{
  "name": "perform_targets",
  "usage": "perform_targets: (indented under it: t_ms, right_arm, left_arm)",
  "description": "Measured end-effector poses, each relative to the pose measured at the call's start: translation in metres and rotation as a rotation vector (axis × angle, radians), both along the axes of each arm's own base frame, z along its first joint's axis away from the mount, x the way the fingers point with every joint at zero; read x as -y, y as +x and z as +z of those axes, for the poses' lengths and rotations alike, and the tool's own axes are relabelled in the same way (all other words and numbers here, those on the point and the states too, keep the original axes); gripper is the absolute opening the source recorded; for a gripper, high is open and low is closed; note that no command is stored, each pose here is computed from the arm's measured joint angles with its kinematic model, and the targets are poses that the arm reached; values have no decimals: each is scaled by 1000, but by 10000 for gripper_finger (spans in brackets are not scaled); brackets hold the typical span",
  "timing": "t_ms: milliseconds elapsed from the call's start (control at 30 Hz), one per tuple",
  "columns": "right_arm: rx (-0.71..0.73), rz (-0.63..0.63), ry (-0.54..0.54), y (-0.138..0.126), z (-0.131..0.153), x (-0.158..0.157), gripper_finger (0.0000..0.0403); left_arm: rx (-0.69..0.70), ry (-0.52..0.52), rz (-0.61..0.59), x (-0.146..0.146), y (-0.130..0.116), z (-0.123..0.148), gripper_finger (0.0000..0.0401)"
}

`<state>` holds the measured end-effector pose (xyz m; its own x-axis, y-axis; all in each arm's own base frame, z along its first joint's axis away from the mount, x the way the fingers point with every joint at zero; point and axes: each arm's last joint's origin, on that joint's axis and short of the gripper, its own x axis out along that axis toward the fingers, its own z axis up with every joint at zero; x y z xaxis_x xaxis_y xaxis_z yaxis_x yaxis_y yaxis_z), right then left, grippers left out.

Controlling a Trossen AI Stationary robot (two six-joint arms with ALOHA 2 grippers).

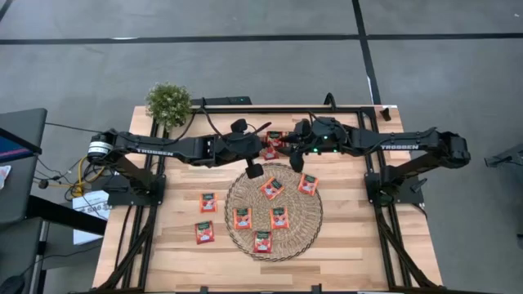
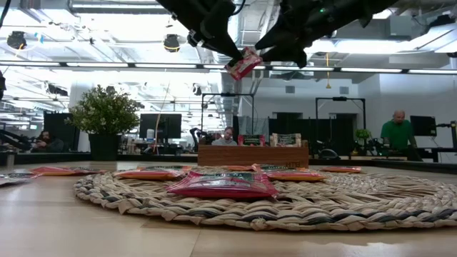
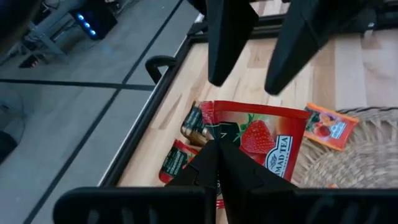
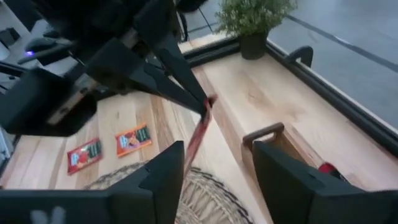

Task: Pick & Place Tea
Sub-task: Put the red tea bag into the middle section of the wooden organizer

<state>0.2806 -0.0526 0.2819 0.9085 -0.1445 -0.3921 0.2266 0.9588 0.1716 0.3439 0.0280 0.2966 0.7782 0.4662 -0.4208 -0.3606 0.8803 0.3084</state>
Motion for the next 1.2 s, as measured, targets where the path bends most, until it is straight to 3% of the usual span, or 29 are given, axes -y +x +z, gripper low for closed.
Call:
perform_targets:
  t_ms: [200,567,933,1200]
  right_arm:
    - [-10,11,-22,19,5,4,183]
    - [-155,50,-2,46,4,10,129]
    - [-143,52,-19,44,12,12,66]
    - [-149,54,-18,44,11,11,58]
  left_arm:
    - [-15,19,-5,0,0,-1,0]
    - [-59,23,-4,0,-2,-4,0]
    - [-94,23,-1,0,-3,-7,0]
    - [-95,25,-2,0,-3,-7,0]
